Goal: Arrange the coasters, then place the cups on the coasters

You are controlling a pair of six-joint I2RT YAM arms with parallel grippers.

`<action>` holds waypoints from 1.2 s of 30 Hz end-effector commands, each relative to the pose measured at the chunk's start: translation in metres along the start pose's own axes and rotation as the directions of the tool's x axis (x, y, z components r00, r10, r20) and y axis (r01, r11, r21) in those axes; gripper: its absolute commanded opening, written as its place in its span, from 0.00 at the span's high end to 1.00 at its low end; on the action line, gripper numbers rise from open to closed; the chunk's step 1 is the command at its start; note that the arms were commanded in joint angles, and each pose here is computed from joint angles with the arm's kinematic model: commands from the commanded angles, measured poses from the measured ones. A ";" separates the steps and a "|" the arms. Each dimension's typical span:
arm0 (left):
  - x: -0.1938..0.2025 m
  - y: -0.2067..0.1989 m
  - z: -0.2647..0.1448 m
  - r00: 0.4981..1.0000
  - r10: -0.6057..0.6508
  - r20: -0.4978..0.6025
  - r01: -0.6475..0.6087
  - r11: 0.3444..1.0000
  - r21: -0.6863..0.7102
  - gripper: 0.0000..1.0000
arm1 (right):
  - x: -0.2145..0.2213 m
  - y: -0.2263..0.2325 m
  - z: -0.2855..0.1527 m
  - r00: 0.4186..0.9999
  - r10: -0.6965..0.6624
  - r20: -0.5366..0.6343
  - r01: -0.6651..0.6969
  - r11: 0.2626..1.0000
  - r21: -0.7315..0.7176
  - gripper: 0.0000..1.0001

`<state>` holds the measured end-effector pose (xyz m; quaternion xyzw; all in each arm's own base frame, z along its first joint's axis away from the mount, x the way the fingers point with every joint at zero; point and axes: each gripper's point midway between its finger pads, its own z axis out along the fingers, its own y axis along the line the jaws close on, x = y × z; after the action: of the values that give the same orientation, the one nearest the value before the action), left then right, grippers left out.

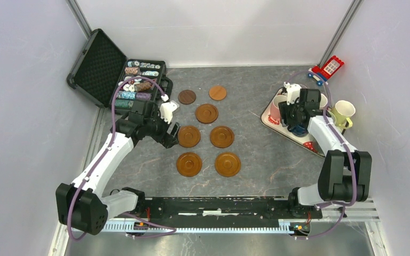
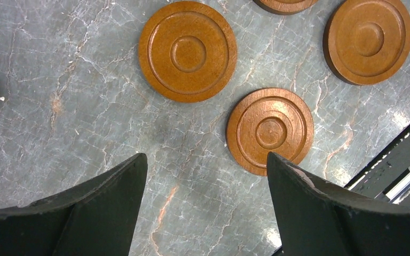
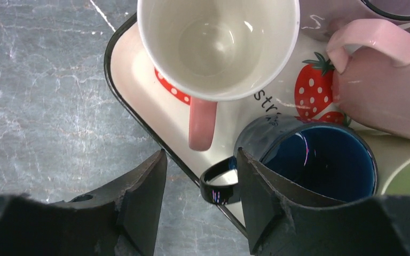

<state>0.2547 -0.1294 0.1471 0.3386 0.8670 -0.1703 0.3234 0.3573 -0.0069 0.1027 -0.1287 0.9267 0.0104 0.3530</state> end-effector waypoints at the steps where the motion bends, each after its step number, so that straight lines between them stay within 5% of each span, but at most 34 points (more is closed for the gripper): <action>1: -0.026 0.007 -0.003 0.997 -0.026 0.067 0.028 0.999 -0.022 0.11 | -0.017 -0.007 0.014 0.996 0.026 0.089 -0.029 0.999 0.032 0.44; 12: -0.024 0.017 -0.002 0.998 -0.042 0.050 0.045 0.998 -0.053 0.12 | -0.011 -0.005 0.033 0.995 0.026 0.094 -0.028 0.999 0.018 0.57; 21: -0.032 0.029 -0.011 0.988 -0.120 0.092 0.128 0.988 -0.088 0.12 | -0.047 -0.008 0.001 0.983 -0.016 0.183 0.012 1.000 0.024 1.00; 28: -0.043 0.033 -0.032 0.981 -0.147 0.128 0.162 0.980 -0.114 0.07 | -0.117 0.012 -0.020 0.954 -0.074 0.290 0.091 0.995 -0.045 1.00; 36: -0.032 0.051 -0.055 0.957 -0.276 0.092 0.289 0.938 -0.192 0.00 | -0.212 0.115 -0.014 0.884 -0.194 0.425 0.290 0.942 -0.172 1.00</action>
<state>0.2871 -0.0941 0.1882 0.2221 0.8966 -0.1445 0.3549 0.4391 0.0867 0.1909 -0.2236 0.8638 0.0609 0.4474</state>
